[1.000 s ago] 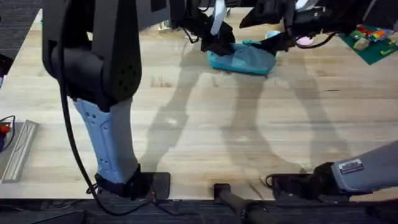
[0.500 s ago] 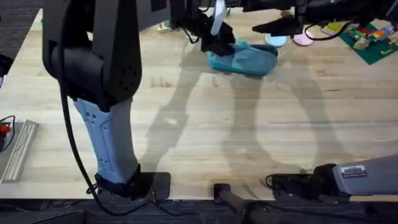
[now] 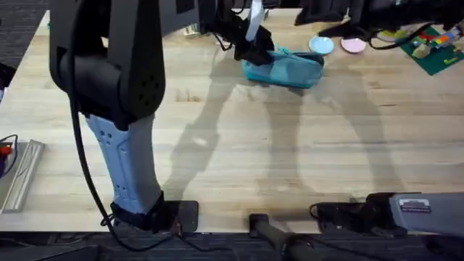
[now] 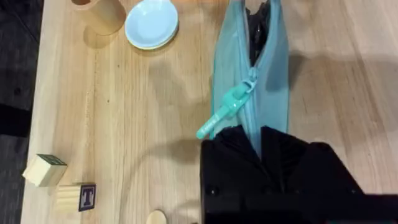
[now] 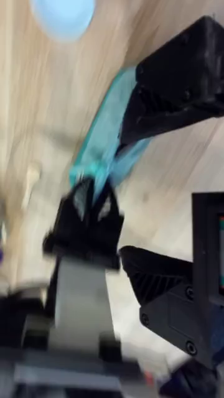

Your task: Unzip the bag, pick up the pens from the table one at a time and place them inside, then zip the bag closed.

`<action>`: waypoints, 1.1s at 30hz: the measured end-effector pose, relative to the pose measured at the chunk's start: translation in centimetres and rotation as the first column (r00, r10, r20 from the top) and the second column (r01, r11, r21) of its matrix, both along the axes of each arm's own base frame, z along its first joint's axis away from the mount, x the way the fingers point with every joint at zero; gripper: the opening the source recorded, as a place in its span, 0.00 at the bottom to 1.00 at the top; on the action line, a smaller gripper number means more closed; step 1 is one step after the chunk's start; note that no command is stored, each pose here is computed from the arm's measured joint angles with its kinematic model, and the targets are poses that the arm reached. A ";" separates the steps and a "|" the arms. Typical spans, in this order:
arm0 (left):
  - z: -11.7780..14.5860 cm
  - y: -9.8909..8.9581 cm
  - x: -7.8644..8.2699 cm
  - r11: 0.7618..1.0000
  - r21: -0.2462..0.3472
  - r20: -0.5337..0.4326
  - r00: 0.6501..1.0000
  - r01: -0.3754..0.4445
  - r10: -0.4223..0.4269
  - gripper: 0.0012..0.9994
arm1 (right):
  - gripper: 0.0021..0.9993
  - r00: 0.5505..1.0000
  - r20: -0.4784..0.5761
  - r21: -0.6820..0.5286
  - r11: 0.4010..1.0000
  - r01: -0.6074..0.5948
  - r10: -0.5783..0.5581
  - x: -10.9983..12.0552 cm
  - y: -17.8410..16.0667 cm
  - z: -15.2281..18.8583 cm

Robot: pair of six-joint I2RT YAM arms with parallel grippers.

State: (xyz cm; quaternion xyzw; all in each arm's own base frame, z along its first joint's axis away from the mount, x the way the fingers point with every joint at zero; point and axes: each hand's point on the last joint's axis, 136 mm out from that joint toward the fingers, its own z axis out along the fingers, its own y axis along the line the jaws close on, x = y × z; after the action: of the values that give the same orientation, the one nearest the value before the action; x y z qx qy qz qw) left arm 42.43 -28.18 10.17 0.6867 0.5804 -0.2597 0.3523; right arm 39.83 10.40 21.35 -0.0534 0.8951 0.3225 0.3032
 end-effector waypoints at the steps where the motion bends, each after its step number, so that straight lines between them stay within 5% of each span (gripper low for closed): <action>1: 0.0 0.0 0.0 1.000 0.000 0.000 1.000 0.000 0.000 0.04 | 1.00 1.000 -0.008 -0.047 0.999 0.027 -0.027 0.0 -0.6 -0.3; 11: 0.0 0.0 0.0 1.000 0.000 0.000 1.000 0.000 0.000 0.04 | 1.00 0.995 0.091 -0.374 0.925 0.064 -0.032 0.8 -1.3 1.6; 25: 0.0 0.0 0.0 1.000 0.000 0.000 1.000 0.000 0.000 0.04 | 1.00 0.994 0.105 -0.423 0.903 0.070 -0.028 0.9 -1.5 1.6; 33: 0.0 0.0 0.0 1.000 0.000 0.000 1.000 0.000 0.000 0.04 | 1.00 1.000 0.023 -0.413 0.911 0.012 -0.003 1.1 -0.7 -1.0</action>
State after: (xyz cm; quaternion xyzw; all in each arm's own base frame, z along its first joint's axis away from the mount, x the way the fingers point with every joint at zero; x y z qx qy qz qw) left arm 42.43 -28.17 10.17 0.6867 0.5804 -0.2597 0.3523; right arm 40.98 9.66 20.31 -0.1163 0.9399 0.1244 0.2960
